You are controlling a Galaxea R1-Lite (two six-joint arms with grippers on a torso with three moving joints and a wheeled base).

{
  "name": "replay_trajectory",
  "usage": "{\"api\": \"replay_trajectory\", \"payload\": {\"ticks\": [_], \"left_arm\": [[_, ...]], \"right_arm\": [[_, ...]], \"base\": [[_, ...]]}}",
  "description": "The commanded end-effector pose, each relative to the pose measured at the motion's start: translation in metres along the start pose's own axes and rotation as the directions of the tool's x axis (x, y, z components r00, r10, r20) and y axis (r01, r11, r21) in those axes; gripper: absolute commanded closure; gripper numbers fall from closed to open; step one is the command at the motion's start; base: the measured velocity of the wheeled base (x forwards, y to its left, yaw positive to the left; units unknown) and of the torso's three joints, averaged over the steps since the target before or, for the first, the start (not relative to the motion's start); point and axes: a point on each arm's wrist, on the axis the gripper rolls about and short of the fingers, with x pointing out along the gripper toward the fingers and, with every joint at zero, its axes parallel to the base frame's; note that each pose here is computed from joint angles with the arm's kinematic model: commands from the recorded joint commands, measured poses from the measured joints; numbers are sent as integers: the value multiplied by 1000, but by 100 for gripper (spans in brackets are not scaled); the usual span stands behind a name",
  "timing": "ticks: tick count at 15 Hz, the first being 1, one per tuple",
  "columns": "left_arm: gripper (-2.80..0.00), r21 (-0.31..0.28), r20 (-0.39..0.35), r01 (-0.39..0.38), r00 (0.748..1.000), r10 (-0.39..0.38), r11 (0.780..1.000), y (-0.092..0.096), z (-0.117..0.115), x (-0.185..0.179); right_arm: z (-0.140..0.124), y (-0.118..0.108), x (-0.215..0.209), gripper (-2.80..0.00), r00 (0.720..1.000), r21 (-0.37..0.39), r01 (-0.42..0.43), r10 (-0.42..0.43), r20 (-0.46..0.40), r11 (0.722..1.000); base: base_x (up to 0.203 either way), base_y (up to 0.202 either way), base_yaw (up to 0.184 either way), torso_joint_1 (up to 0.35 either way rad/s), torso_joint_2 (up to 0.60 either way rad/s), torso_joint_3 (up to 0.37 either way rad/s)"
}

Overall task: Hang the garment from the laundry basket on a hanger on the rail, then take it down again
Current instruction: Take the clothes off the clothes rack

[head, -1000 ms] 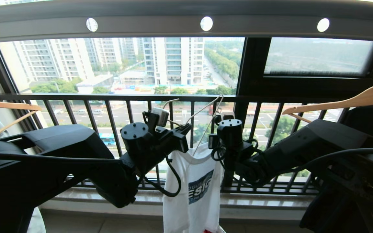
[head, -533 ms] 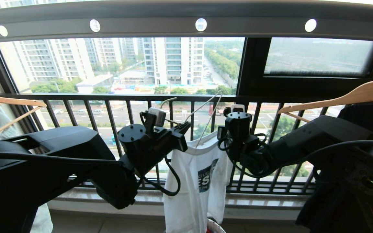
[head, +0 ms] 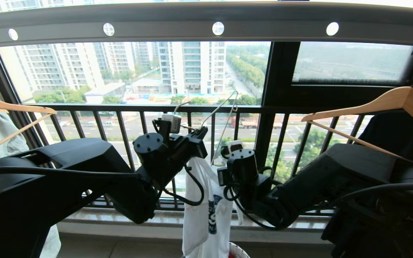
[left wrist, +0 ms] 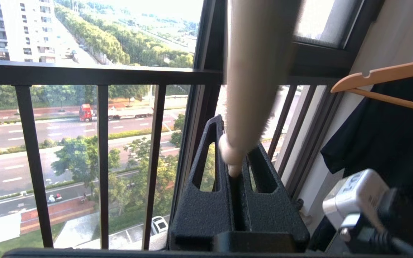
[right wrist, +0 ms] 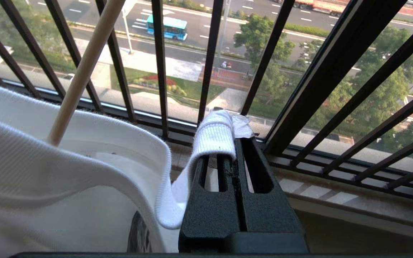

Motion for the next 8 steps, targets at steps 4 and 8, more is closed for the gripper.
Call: {"api": "replay_trajectory", "payload": {"ticks": [4,8], "left_arm": [[0,-5,42,-9,999,9,1000,5,14,1],[0,8,86,-45,995,44,999,18,23,5]], "right_arm": [[-57,38,-9,0,991,-113,-83,71,-109,990],[-69,34,-15,0,986,-217,-100,67,-151,971]], "base": [[0,0,0,0,0,0],[0,0,0,0,0,0]]}}
